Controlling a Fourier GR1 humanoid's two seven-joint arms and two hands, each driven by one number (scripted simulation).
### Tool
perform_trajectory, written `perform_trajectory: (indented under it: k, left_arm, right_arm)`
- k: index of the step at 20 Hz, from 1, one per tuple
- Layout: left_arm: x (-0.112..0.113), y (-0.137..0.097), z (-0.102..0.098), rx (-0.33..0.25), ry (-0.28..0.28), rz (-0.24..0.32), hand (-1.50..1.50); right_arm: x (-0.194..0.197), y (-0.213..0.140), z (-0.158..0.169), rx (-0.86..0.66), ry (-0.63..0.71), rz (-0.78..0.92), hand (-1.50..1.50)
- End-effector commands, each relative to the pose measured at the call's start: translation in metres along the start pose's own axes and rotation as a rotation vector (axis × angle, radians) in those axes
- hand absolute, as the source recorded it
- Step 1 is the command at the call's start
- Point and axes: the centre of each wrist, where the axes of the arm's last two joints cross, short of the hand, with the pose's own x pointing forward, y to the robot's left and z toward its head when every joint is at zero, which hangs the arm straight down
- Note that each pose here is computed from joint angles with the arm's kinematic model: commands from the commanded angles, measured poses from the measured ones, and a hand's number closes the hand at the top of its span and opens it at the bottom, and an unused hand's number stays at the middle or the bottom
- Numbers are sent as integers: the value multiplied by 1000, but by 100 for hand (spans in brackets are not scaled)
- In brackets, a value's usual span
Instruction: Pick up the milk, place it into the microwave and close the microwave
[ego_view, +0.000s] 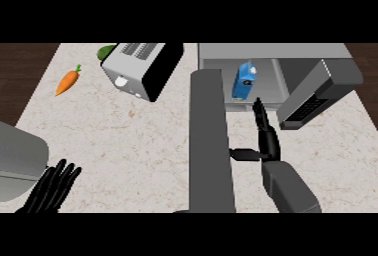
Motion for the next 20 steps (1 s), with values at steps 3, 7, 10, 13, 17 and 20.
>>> perform_trajectory:
  k: [3, 7, 10, 13, 17, 20]
  left_arm:
    - [-4, -24, -32, -128, 22, -21, -150]
    - [-4, -36, -36, -186, 36, -55, 150]
    - [-10, -44, -45, -184, 42, -80, 150]
    - [-12, -44, -79, -224, 51, -107, 150]
    - [-9, -79, -100, -261, 47, -173, 150]
    - [-27, -102, -124, -301, 42, -197, 150]
  right_arm:
    - [-1, -10, 29, 12, -14, -50, -150]
    - [-1, -35, 72, -35, -43, -102, -150]
    - [15, -61, 78, -57, -62, -157, -150]
    - [31, -59, 101, -50, -63, -177, 150]
    - [58, -106, 102, -95, -72, -172, -150]
    - [67, -111, 105, -137, -90, -159, -150]
